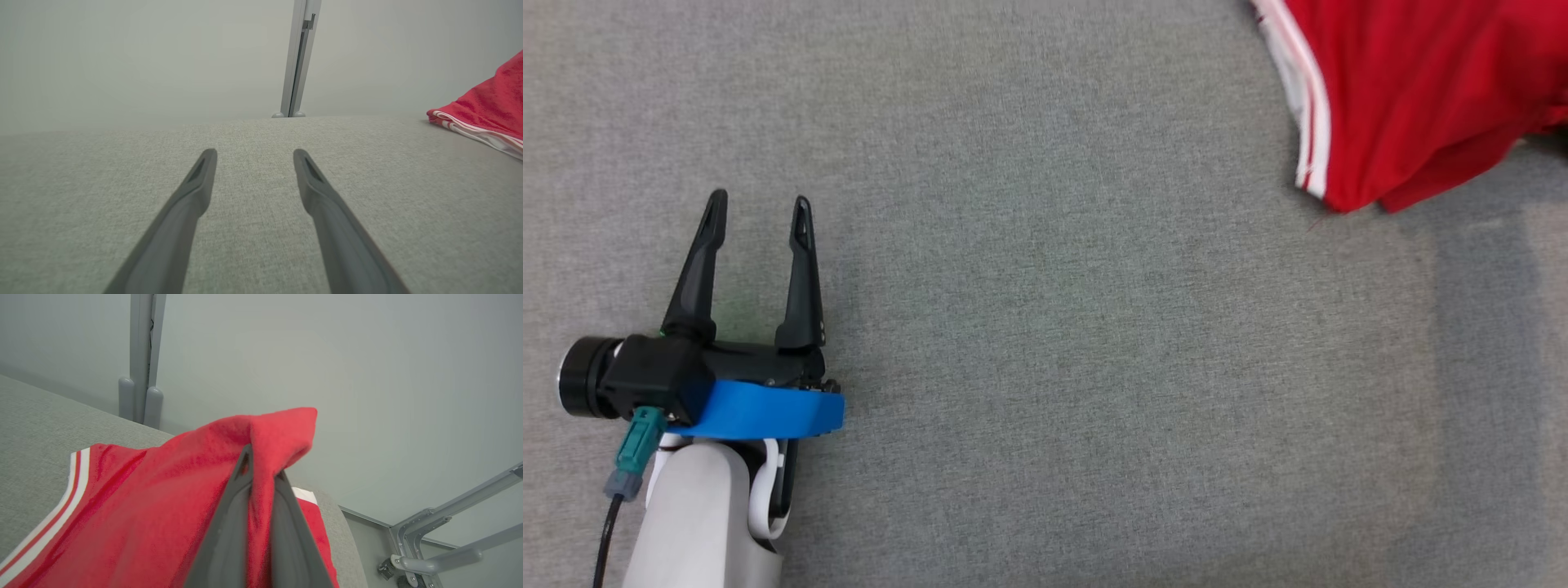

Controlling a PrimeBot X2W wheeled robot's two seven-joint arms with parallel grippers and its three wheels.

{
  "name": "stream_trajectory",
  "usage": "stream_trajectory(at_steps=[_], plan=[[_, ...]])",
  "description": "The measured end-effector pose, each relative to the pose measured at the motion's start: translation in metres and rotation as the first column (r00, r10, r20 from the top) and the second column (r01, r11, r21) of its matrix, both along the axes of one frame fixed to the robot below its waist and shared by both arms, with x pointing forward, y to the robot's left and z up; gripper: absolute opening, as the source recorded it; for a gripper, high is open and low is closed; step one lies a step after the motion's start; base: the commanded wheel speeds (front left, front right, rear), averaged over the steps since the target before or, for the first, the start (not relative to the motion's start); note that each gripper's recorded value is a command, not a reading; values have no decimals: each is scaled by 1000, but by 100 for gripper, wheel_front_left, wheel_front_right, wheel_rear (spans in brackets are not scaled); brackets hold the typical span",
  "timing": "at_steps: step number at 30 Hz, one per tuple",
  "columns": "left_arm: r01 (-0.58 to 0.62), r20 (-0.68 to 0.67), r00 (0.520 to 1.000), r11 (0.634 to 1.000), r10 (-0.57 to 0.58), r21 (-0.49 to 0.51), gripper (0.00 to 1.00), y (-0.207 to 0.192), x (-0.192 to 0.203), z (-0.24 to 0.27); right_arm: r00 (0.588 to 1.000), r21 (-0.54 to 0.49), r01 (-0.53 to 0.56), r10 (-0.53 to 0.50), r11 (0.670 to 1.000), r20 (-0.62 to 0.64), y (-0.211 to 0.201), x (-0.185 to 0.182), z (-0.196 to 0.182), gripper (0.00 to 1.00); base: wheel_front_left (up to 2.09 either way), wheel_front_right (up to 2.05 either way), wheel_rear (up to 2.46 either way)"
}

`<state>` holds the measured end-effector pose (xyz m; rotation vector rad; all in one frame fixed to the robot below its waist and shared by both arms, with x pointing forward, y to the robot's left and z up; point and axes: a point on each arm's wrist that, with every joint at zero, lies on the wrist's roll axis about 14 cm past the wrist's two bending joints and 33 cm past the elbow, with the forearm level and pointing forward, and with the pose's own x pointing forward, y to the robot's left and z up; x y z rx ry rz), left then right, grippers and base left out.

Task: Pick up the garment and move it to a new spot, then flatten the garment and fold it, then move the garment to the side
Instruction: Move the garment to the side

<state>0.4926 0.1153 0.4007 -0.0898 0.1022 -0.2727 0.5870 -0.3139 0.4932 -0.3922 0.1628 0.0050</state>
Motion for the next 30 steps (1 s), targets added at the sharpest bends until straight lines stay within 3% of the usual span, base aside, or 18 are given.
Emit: stream_trajectory(at_steps=[10, 19, 27, 28, 29, 30], plan=[[36, 7, 999, 999, -36, -3, 100, -10, 11, -8, 981, -180, 123, -146, 976, -124, -82, -6, 2, 0, 0, 0, 0], [48, 7, 999, 999, -48, -8, 100, -13, 14, -11, 949, -243, 178, -232, 954, -215, -108, -7, -5, 0, 0, 0, 0], [35, 5, 999, 999, -35, -19, 100, -10, 16, -13, 939, -263, 185, -249, 947, -236, -111, 2, -12, 0, 0, 0, 0], [32, 4, 999, 999, -32, -19, 100, -10, 16, -13, 937, -266, 190, -256, 945, -240, -113, 2, -13, 15, 0, 0, 0], [30, 4, 1000, 999, -30, -19, 100, -9, 16, -13, 934, -266, 193, -260, 944, -244, -114, 2, -14, 18, 0, 0, 0], [27, 4, 1000, 999, -27, -19, 100, -8, 15, -13, 930, -267, 198, -266, 943, -252, -115, 1, -16, 34, 0, 0, 0]])
